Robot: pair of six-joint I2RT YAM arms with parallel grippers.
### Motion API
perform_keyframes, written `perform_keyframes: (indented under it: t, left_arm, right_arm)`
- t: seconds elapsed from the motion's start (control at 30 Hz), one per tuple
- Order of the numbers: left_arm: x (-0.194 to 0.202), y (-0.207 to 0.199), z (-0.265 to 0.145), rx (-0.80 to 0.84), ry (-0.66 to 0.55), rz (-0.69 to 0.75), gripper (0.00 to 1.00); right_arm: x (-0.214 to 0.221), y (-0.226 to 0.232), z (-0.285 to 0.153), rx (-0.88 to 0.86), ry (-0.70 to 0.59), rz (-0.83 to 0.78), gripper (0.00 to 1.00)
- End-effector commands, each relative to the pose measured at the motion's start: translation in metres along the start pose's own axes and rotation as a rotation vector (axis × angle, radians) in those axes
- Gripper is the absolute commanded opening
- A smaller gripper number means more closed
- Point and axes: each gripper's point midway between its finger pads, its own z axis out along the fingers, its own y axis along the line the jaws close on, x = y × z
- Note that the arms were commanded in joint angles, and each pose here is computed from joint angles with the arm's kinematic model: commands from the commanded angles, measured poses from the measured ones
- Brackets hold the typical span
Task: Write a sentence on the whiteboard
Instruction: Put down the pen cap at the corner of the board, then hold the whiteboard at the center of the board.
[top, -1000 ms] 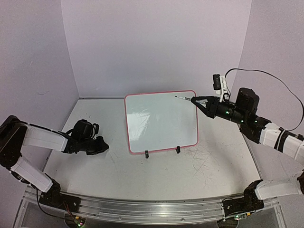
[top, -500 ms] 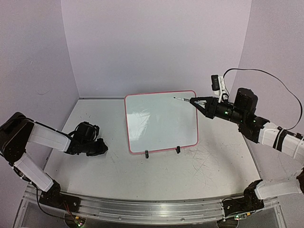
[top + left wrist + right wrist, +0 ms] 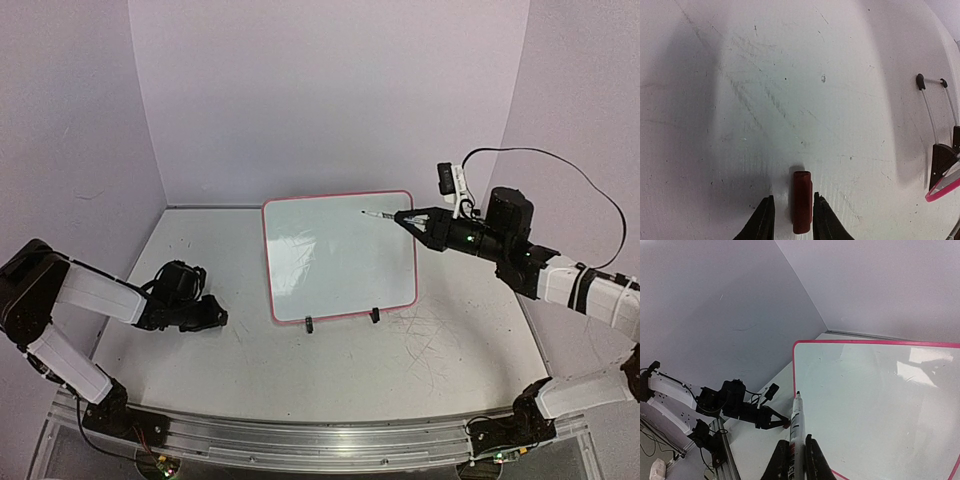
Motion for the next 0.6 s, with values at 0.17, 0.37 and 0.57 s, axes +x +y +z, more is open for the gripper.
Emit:
perform_keyframes:
  t: [0.17,0.37,0.57]
  left_arm:
    - [-0.029,-0.022,-0.031,0.078,-0.111,0.000,0.47]
    - [-0.068,-0.040,-0.064,0.061,-0.200,0.029,0.81]
    - [-0.092,-0.075,-0.080,0.162,-0.221,0.114,0.91]
  right_arm:
    - [-0.030,-0.013,-0.022,0.188,-0.100,-0.047,0.00]
    - [-0.026,-0.023,-0.031,0.266,-0.081,-0.096,0.00]
    - [-0.026,-0.022,-0.034,0.298,-0.056,-0.145,0.00]
